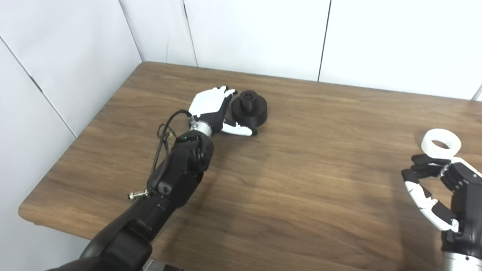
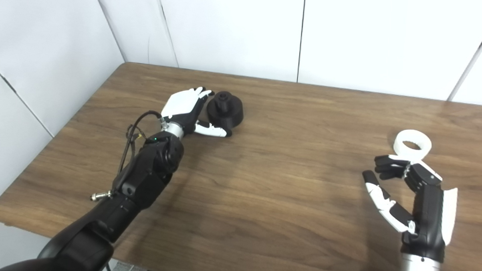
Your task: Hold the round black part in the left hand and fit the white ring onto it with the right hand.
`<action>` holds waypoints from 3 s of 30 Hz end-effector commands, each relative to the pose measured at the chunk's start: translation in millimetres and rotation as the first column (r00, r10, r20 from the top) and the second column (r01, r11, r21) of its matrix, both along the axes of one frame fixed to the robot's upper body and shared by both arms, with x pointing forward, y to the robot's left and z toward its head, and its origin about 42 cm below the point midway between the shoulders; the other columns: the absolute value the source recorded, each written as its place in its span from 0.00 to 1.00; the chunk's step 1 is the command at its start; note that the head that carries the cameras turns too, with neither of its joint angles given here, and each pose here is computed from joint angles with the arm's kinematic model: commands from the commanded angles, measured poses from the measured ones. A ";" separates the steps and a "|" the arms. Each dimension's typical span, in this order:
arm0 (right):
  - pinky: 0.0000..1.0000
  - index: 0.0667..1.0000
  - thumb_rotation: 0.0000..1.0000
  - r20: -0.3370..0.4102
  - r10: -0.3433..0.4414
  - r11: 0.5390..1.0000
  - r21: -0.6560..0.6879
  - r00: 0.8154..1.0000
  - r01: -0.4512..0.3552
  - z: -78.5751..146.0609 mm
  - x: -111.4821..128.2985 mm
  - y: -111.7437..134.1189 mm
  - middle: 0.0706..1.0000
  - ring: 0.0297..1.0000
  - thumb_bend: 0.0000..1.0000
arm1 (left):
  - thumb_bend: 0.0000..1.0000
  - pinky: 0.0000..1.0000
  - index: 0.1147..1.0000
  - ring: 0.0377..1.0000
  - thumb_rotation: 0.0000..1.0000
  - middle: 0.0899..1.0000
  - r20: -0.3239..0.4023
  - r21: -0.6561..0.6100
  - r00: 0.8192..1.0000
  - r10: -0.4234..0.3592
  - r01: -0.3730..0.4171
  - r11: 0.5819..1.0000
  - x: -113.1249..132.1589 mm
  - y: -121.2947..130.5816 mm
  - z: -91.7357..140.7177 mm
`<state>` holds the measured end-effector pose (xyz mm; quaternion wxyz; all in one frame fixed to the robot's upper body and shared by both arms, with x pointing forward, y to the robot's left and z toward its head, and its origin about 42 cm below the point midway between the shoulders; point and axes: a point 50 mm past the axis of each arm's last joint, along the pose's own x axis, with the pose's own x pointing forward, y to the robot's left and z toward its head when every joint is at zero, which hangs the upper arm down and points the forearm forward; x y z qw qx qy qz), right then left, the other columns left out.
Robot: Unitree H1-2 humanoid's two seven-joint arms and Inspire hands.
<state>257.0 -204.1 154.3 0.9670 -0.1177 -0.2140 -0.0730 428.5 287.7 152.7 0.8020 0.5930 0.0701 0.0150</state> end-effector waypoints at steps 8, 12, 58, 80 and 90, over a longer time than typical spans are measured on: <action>0.44 0.46 0.16 0.028 -0.001 1.000 -0.013 1.000 0.002 2.1 -12.2 -3.3 0.54 0.50 0.50 | 1.00 0.91 0.88 1.00 0.53 0.99 0.054 -0.103 0.999 -0.003 0.009 0.995 14.6 -4.6 13.9; 0.44 0.46 0.16 0.029 -0.005 1.000 -0.020 1.000 0.006 2.6 -12.2 -3.0 0.54 0.50 0.50 | 1.00 0.90 0.86 1.00 0.49 0.98 0.060 -0.193 0.998 0.001 0.010 0.981 16.2 -5.0 10.7; 0.45 0.46 0.16 0.020 -0.020 0.999 -0.030 1.000 0.020 8.5 -15.5 -4.5 0.54 0.52 0.50 | 0.85 0.83 0.59 0.93 0.21 0.90 0.127 -0.422 0.992 0.022 0.034 0.906 7.6 -23.8 -20.7; 0.45 0.46 0.16 0.025 -0.021 0.999 -0.031 0.999 0.022 9.8 -14.2 -1.3 0.54 0.52 0.50 | 0.86 0.84 0.56 0.93 0.18 0.88 0.147 -0.440 0.984 -0.102 0.157 0.884 -40.4 -54.1 -29.5; 0.45 0.46 0.16 0.023 -0.014 1.000 -0.015 1.000 0.014 11.3 -14.1 2.7 0.55 0.52 0.50 | 0.85 0.82 0.55 0.95 0.16 0.90 0.138 -0.464 0.974 -0.179 0.223 0.857 -71.1 -65.6 -20.7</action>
